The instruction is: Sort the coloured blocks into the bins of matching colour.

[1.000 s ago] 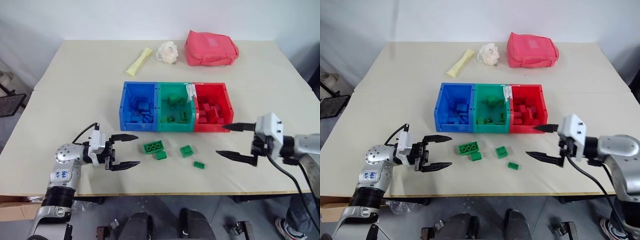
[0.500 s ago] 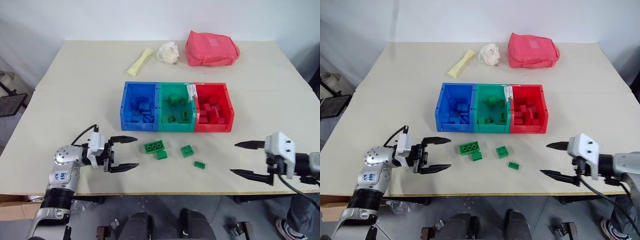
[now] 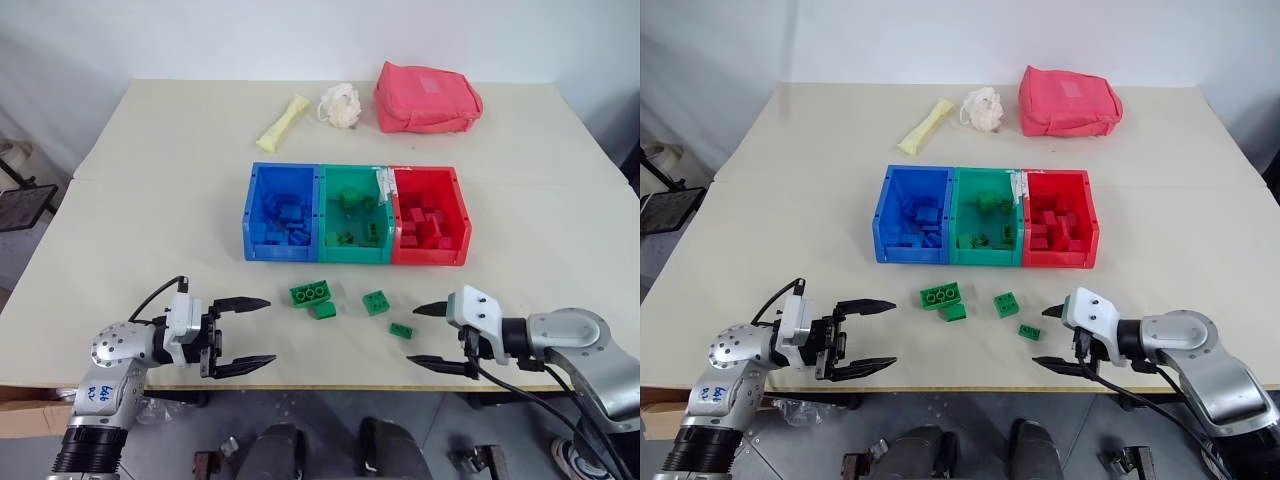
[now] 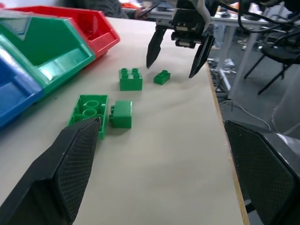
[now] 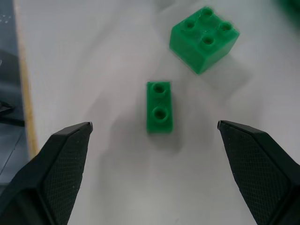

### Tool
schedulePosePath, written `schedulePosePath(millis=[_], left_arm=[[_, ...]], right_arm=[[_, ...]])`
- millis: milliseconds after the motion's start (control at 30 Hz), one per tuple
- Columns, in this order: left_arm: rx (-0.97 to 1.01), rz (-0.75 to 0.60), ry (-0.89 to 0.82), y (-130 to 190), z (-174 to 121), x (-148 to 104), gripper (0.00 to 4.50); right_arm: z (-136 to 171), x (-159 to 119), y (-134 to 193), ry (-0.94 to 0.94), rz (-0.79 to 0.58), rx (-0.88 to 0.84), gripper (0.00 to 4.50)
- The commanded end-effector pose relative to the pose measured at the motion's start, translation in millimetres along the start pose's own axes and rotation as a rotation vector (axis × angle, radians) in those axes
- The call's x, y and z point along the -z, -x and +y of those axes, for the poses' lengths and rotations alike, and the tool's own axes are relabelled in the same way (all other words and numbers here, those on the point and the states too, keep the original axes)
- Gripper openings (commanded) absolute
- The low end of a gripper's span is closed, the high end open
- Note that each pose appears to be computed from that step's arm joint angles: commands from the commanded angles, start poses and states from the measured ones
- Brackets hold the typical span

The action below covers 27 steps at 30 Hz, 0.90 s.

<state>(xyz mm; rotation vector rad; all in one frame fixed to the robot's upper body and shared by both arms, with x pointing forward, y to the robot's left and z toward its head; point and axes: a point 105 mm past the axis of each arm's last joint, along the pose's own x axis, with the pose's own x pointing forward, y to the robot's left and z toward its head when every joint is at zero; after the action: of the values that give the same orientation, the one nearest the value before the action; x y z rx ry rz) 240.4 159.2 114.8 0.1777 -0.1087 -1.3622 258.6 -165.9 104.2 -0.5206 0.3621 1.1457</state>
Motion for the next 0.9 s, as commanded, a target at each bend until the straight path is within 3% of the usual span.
schedulePosePath(millis=[33, 467, 633, 767, 900], left_arm=[[-0.01, -0.026, -0.028, 0.0, -1.2, -9.9, 4.5], [-0.02, -0.039, -0.035, -4.5, 3.6, -7.8, 4.5], [-0.021, -0.048, -0.05, -5.9, 10.3, -7.1, 4.5], [-0.017, -0.053, -0.067, -7.7, 14.7, -7.2, 4.5], [-0.033, -0.061, -0.092, -9.0, 21.6, -8.3, 4.5]], right_arm=[[0.0, -5.3, -5.3, 0.016, -0.024, -0.004, 4.48], [2.0, -12.8, -10.2, 0.042, -0.026, -0.002, 0.44], [-7.9, -35.9, -4.3, 0.06, -0.086, 0.018, 0.45], [-38.7, -87.9, -0.5, 0.136, -0.214, 0.089, 0.45], [-65.8, -116.9, -9.4, 0.169, -0.292, 0.148, 0.45]])
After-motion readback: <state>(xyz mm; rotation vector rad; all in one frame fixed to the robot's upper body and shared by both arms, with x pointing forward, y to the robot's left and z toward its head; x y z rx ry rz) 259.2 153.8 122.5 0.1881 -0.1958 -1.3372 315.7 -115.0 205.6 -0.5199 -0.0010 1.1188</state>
